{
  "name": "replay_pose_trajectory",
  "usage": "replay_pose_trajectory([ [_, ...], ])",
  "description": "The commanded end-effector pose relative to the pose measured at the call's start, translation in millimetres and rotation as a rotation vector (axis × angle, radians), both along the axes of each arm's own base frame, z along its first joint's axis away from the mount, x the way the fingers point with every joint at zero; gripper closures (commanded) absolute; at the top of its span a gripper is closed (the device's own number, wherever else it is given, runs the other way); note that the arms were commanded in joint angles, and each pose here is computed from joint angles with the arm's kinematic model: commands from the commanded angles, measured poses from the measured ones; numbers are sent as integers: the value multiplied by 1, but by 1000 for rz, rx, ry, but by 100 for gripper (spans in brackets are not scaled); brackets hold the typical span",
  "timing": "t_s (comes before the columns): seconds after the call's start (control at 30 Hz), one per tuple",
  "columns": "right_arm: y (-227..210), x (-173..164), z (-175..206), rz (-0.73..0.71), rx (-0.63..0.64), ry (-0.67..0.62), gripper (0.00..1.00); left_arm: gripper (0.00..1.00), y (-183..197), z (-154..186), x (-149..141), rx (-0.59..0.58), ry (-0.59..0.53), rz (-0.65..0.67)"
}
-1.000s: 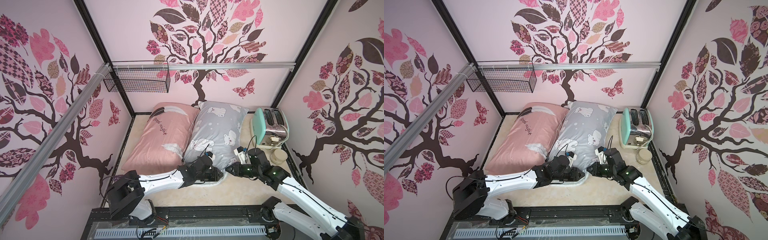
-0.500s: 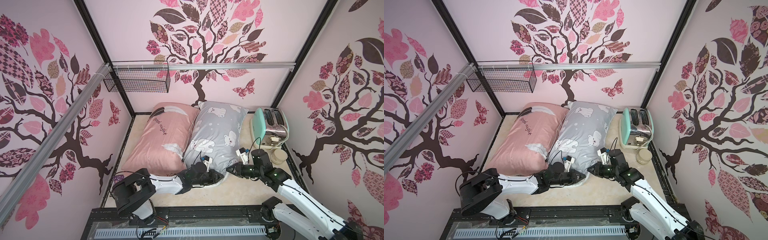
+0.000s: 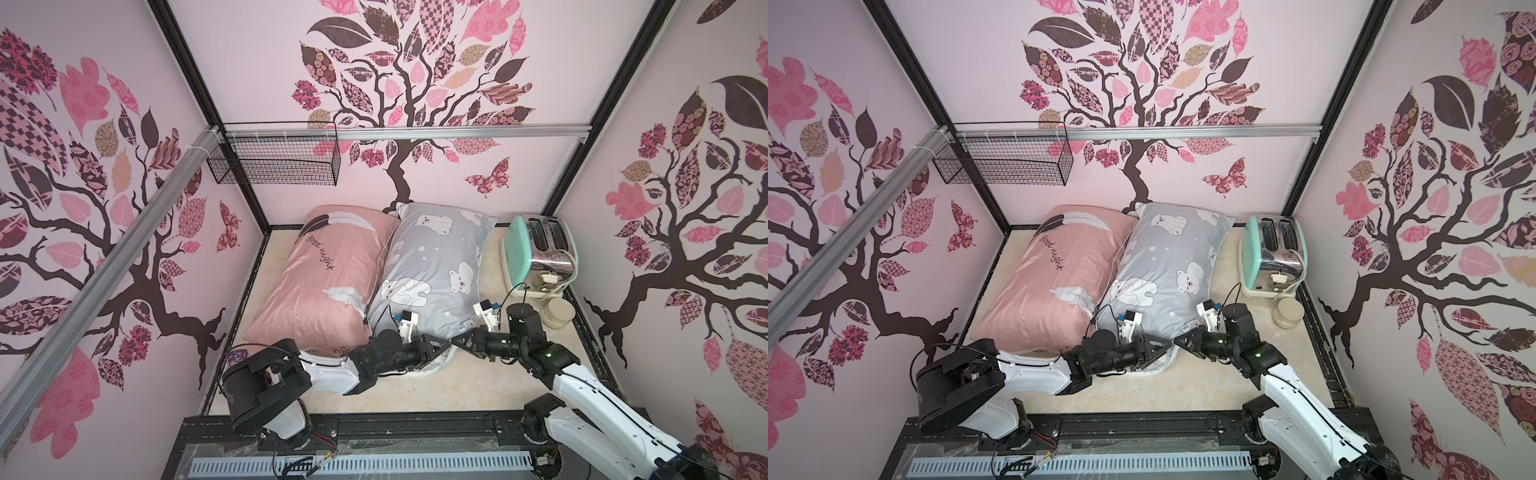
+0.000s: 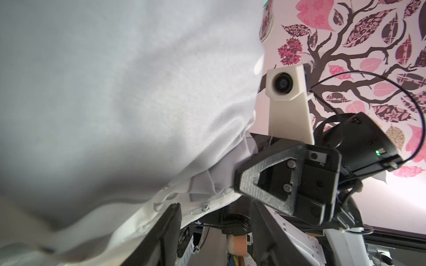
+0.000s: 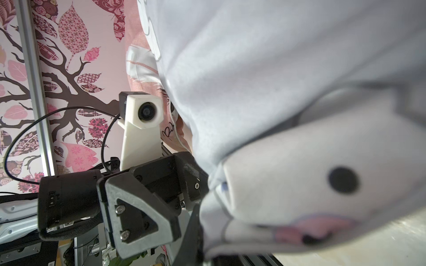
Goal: Zip up pillowcases
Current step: Zip the zipper on the pillowcase.
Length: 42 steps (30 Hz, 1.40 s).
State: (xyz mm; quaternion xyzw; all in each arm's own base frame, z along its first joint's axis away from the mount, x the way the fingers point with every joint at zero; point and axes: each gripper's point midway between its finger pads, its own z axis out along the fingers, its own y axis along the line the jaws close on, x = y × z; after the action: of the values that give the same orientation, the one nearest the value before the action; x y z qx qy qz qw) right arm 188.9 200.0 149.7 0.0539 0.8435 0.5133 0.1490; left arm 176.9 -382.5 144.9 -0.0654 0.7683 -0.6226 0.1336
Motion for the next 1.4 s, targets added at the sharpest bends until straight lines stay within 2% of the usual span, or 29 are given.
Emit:
replay_pose_trajectory([
  [0.0,8,2,25,22,90,-41,100,45,-2,4,1,-52,8,7],
  [0.27,11,1,27,25,151,-27,100,43,-1,-8,1,-30,23,17],
  [0.57,12,4,22,13,166,-25,100,44,-9,9,-5,-108,26,-21],
  [1.03,6,5,12,1,95,-35,100,61,5,3,-7,-34,23,9],
  [1.37,6,5,14,6,95,-42,100,70,2,-1,-6,-28,34,5],
])
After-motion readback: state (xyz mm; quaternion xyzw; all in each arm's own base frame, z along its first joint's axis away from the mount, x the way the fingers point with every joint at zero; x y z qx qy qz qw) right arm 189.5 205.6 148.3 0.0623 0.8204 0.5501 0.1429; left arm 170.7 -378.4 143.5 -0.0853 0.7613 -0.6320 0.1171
